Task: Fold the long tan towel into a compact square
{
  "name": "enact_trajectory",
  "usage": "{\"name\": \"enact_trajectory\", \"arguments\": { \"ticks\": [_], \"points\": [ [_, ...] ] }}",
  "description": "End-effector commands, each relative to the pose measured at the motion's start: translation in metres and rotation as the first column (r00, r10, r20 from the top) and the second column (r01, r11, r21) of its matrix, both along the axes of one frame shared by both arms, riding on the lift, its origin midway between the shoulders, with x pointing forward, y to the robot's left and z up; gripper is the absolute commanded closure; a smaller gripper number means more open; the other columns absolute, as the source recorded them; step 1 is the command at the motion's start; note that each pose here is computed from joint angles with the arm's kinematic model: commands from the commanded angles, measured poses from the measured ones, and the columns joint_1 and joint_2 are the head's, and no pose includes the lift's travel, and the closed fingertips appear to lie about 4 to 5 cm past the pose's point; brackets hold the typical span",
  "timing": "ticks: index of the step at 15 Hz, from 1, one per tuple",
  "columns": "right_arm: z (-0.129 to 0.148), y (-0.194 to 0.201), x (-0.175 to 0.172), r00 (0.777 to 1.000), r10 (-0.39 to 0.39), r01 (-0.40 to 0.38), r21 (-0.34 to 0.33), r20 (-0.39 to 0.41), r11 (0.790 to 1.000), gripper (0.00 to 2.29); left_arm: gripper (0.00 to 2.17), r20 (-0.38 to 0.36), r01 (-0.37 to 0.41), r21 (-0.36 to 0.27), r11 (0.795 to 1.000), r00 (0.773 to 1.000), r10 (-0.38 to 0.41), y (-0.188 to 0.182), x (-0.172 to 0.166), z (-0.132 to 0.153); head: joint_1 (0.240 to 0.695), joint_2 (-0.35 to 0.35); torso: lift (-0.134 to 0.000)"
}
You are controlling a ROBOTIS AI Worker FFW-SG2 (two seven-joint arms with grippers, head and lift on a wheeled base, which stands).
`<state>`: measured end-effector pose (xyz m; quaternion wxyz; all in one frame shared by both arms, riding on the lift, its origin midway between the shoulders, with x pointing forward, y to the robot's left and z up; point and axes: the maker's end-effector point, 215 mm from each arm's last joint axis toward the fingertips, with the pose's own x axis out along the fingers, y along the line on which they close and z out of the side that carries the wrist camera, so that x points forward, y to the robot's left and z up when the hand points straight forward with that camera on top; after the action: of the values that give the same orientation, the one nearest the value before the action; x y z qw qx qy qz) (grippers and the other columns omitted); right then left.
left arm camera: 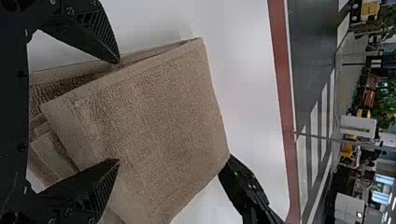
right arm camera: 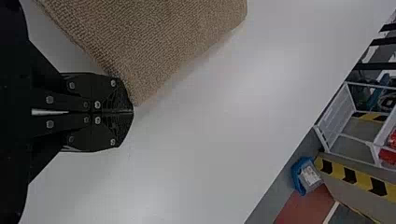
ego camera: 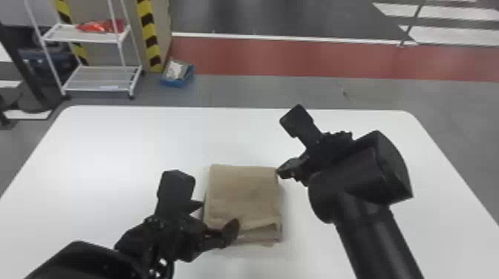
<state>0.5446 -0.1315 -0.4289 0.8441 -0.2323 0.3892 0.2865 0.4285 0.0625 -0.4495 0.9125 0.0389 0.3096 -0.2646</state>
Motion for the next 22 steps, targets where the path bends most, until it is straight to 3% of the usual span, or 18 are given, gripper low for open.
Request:
{"name": "enact_trajectory", "arguments": {
  "ticks": [1, 5, 9, 12, 16, 22],
  "points": [
    [0.002, 0.000, 0.004, 1.000, -0.001, 0.002, -0.006, 0.011, 1.000, 2.13, 0.14, 0.001, 0.004, 0.000, 1.000, 1.000, -0.004, -0.003, -0.001, 0.000, 0.695, -0.078, -0.124],
    [0.010, -0.005, 0.004, 1.000, -0.019, 0.019, 0.014, 0.025, 1.000, 2.13, 0.14, 0.002, -0.002, 0.003, 1.000, 1.000, 0.002, 0.000, 0.000, 0.000, 0.695, -0.082, -0.124],
    [0.054, 0.004, 0.003, 0.995, -0.018, 0.008, 0.097, 0.101, 0.995, 2.13, 0.14, 0.005, 0.005, 0.002, 1.000, 1.000, -0.005, -0.004, 0.002, 0.001, 0.695, -0.085, -0.124],
    [0.045, 0.024, -0.005, 0.996, 0.024, -0.033, 0.108, 0.081, 0.994, 2.13, 0.14, 0.008, 0.005, 0.001, 1.000, 1.000, -0.005, -0.006, 0.002, 0.003, 0.695, -0.078, -0.124],
    [0.026, 0.032, -0.026, 1.000, 0.022, -0.020, 0.120, -0.010, 0.993, 2.13, 0.14, 0.007, 0.001, 0.003, 1.000, 1.000, -0.001, -0.004, 0.002, 0.002, 0.695, -0.051, -0.124],
    [-0.001, 0.032, -0.032, 0.998, 0.034, -0.030, 0.084, -0.048, 0.996, 2.13, 0.14, 0.007, 0.008, 0.001, 1.000, 1.000, -0.008, -0.008, 0.001, 0.002, 0.695, -0.051, -0.124]
  ]
}}
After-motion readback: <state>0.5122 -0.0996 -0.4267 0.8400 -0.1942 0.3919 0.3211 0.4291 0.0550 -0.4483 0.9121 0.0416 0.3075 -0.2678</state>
